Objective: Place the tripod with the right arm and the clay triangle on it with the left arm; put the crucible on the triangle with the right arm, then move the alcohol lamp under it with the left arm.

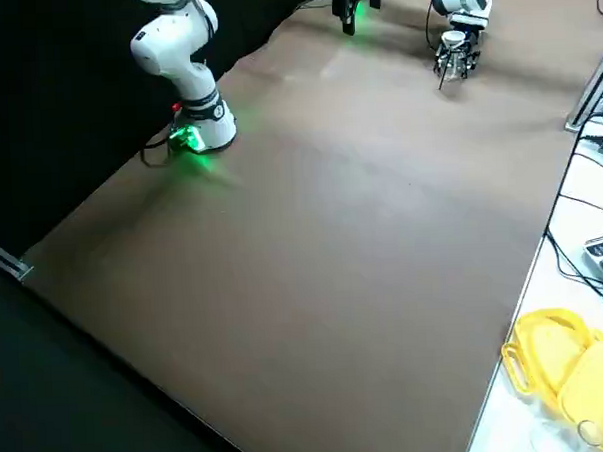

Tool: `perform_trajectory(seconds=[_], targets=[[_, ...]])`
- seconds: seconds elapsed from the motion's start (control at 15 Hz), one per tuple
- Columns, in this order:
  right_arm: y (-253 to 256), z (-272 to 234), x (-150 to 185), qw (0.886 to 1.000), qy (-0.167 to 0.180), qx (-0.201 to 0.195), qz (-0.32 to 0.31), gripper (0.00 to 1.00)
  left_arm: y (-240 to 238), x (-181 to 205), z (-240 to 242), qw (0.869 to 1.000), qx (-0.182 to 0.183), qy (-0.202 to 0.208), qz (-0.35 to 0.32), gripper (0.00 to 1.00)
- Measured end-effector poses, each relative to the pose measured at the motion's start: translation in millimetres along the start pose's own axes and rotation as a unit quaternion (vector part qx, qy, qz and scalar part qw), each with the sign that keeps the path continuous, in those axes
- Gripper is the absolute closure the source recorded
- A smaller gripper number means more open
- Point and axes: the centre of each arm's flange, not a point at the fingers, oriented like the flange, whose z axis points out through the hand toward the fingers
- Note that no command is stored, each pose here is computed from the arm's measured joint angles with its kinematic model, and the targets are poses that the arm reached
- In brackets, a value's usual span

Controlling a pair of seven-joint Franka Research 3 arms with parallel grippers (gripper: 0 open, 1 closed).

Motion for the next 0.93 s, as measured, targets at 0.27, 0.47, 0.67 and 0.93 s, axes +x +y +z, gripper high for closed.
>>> perform_trajectory(seconds=[0.27, 0.47, 0.67, 0.93], targets=[[-0.2, 1.7, 0.8, 1.000, -0.002, 0.000, 0.000, 0.00, -0.3, -0.2, -0.4, 1.000, 0.000, 0.000, 0.000, 0.18], [-0.3, 2.1, 0.9, 1.000, -0.002, 0.000, 0.000, 0.00, -0.4, -0.5, -0.7, 1.000, 0.001, -0.001, 0.000, 0.18], [-0.2, 3.6, 1.0, 1.000, -0.004, 0.000, 0.000, 0.00, -0.6, -0.6, -0.9, 1.000, 0.001, -0.001, 0.000, 0.19], [-0.2, 4.2, 0.9, 1.000, -0.004, 0.000, 0.000, 0.00, -1.2, -1.0, -1.7, 1.000, 0.001, -0.001, 0.000, 0.19]])
